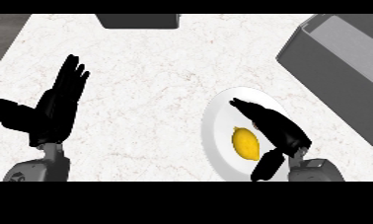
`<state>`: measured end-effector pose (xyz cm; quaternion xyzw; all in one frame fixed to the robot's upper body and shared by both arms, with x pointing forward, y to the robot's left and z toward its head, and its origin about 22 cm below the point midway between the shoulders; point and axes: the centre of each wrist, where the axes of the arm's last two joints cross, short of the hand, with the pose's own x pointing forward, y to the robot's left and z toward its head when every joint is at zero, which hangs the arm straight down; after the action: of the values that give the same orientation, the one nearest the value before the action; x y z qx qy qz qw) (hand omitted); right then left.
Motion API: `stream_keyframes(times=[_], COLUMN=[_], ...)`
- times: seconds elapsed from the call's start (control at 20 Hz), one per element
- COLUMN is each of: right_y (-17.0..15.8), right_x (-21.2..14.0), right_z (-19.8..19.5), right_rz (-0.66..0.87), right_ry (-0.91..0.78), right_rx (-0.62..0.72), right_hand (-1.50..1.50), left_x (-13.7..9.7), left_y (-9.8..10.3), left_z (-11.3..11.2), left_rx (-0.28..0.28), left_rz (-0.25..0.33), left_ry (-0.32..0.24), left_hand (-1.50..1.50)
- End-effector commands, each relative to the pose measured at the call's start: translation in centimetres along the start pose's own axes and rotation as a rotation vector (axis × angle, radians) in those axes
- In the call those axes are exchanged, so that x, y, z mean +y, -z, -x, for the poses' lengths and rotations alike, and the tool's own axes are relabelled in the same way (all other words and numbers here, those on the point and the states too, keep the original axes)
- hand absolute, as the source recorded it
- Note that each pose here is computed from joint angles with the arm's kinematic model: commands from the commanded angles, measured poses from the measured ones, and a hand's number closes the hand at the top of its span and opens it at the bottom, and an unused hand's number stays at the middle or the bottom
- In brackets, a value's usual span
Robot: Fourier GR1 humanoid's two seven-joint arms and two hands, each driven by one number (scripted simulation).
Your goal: Pick the lemon from the plate and place it in the cardboard box
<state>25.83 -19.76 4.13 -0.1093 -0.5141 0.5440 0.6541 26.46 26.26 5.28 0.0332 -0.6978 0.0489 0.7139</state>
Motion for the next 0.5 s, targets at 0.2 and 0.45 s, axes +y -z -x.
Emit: stream_keyframes(times=[0.2,0.45], right_y=[1.1,-0.2], right_x=[1.9,1.2], right_z=[0.6,-0.2], right_rz=[0.025,0.099], right_ry=[-0.111,-0.144], right_rx=[-0.091,-0.102], right_hand=[1.50,1.50], left_x=[0.2,1.0], left_y=[-0.4,0.0], left_z=[-0.7,-0.9], left_rx=[0.004,0.000], left_rz=[0.000,0.008], left_ry=[0.005,-0.010], left_hand=[0.00,0.00])
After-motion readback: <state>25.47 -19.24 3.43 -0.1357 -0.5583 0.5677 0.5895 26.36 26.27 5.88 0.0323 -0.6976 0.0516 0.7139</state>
